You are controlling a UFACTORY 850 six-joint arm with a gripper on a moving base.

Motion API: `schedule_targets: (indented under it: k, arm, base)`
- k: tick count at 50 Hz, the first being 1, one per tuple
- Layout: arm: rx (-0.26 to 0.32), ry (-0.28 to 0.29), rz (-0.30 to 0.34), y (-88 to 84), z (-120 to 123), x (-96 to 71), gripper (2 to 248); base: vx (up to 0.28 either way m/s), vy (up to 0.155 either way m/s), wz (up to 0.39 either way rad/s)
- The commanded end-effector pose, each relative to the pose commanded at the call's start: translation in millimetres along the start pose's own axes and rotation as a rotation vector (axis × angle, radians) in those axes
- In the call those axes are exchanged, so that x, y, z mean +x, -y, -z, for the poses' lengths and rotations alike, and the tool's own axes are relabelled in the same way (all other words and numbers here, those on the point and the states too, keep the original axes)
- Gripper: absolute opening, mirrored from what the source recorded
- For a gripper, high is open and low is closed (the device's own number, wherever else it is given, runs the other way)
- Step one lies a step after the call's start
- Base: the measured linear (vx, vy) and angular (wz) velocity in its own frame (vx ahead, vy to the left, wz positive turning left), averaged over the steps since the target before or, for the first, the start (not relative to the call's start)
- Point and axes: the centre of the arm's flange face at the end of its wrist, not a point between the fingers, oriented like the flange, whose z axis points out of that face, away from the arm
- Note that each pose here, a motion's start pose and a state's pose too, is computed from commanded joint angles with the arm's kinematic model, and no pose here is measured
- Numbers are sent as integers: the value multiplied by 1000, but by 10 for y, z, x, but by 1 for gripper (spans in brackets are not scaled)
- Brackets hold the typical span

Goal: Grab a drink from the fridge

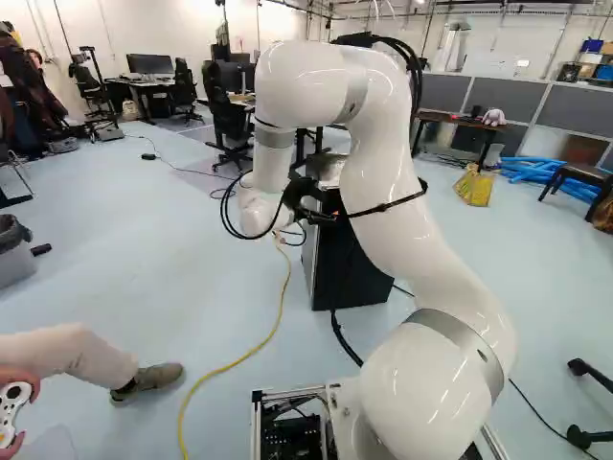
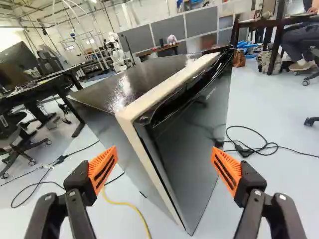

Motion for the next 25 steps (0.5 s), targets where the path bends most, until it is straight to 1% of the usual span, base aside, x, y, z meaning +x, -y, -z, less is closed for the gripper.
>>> schedule_targets:
  k: [25]
  arm:
    - [-28,-7,-8,-51,-142,51,247]
  base:
    - [0,0,0]
